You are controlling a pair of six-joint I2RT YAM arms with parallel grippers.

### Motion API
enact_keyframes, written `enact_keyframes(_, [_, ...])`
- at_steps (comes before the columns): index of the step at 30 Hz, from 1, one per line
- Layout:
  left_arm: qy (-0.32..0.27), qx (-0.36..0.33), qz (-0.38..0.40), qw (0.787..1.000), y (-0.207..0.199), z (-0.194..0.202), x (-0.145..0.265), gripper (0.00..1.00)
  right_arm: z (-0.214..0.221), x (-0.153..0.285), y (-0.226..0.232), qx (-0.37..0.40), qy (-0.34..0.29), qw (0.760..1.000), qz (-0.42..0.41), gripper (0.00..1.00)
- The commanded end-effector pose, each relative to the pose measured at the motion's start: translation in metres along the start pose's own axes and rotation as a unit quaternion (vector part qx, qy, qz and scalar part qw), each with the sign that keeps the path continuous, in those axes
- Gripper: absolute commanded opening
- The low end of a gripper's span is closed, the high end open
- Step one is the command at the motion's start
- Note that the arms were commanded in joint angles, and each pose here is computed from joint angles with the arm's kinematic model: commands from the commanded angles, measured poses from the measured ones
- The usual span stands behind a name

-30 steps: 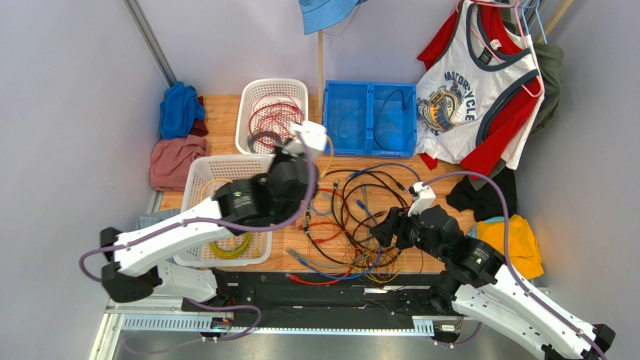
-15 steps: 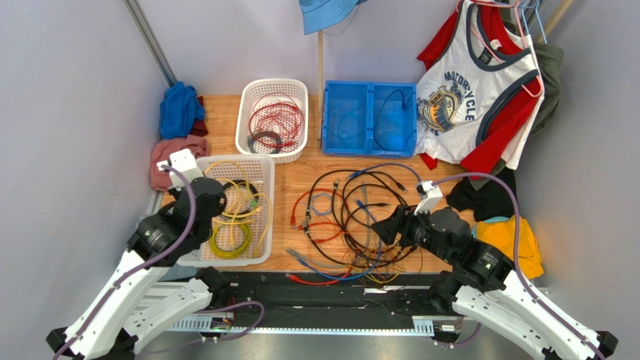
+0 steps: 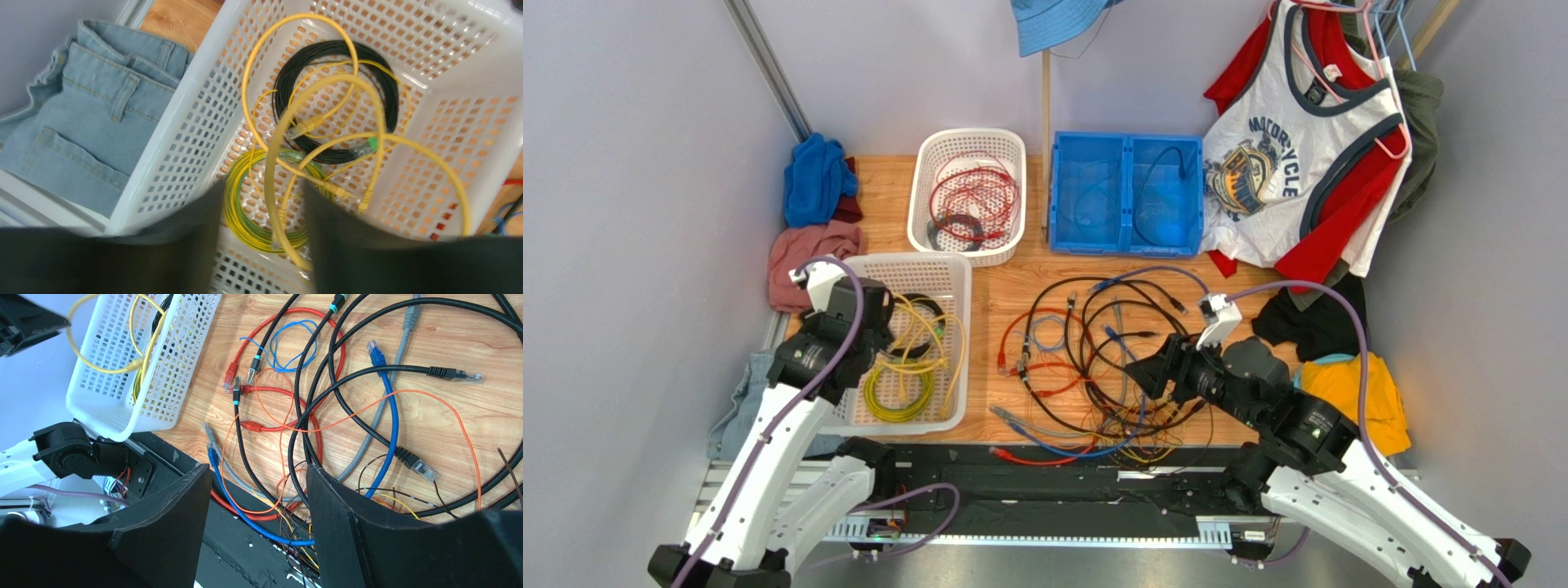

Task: Untangle the cables

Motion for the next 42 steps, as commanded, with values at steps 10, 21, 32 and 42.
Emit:
enact_keyframes(10, [0.006,0.087,0.288,0.954,-0.057,-0.041,0.058,0.99,0.0,-0.023,0.0,0.011,0.005,1.0,0.013,0.62])
enact_keyframes(21, [0.067,-0.076,0.385,0.917,-0.142,0.09,0.098,0.99,0.021,-0.049,-0.026,0.011,0.028,0.992,0.123,0.61])
enact_keyframes(32, [0.138,-0.101,0.439,0.882,-0.134,0.163,0.108,0.99,0.046,-0.058,0.001,0.063,0.147,0.986,0.041,0.57])
enact_keyframes(42, [0.146,-0.055,0.432,0.888,-0.11,0.179,0.096,0.99,0.062,-0.051,0.048,0.157,0.167,0.973,0.006,0.55])
Point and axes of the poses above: each gripper's point midway between its finger pads, its own x axis back along the fingers, its own y axis along the line the jaws close on, z = x × y, the point moved 8 cm from there along x, back along the fingers, and after that the axes turned 12 degrees about x, right-handed, at the moved point
